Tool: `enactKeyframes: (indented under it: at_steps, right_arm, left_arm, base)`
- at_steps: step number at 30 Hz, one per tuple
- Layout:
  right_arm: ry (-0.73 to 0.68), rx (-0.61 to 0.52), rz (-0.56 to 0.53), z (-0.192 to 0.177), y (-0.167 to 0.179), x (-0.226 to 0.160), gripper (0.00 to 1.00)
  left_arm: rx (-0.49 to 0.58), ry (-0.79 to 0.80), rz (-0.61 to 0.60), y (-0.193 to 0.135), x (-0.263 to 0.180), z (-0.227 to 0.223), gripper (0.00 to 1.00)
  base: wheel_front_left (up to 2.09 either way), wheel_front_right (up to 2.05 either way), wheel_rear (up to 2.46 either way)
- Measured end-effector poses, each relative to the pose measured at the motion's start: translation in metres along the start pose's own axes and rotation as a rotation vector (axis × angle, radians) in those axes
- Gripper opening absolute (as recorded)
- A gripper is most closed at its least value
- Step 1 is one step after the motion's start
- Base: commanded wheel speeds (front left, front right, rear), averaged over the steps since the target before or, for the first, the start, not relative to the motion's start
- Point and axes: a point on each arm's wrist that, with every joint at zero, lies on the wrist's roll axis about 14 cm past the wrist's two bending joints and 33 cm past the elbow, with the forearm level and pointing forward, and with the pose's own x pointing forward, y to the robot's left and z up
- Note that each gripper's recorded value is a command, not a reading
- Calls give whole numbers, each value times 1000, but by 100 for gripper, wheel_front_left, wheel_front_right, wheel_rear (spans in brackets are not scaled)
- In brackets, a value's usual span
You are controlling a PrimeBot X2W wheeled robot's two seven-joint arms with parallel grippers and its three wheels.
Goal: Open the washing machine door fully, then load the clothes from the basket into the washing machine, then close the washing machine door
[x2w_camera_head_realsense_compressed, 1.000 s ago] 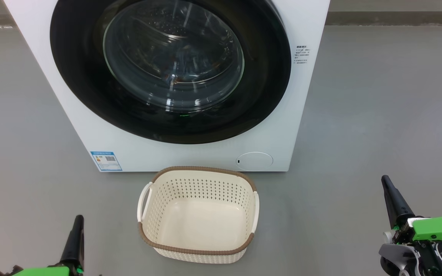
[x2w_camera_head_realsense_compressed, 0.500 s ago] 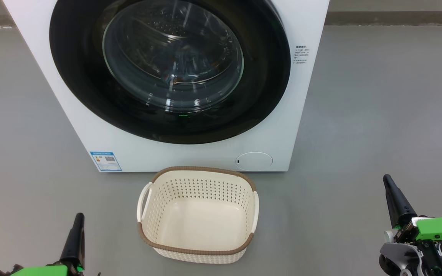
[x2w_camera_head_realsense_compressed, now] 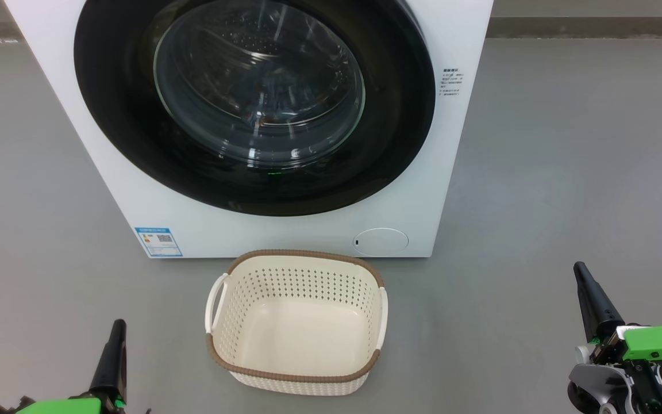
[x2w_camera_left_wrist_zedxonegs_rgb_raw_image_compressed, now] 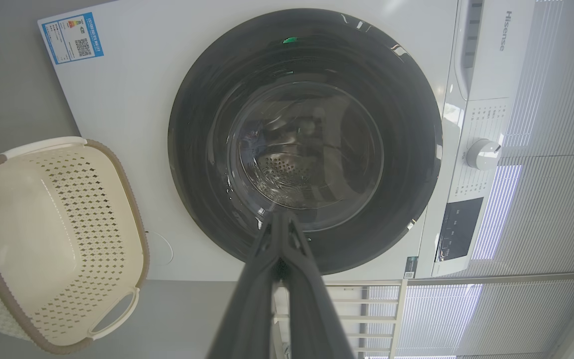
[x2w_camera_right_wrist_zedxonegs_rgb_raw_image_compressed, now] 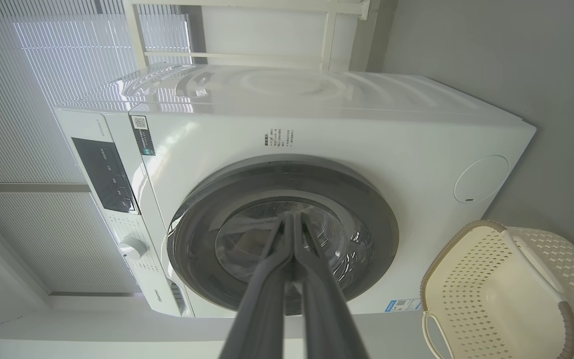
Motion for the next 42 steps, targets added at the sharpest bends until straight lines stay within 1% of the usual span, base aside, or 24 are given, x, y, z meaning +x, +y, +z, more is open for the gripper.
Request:
enactKeyframes:
  at_steps: [42]
  right_arm:
    - [0, 1, 0, 0, 0, 0, 0]
  left_arm:
    - [0, -1, 0, 0, 0, 0, 0]
  base:
    - [0, 0, 0]
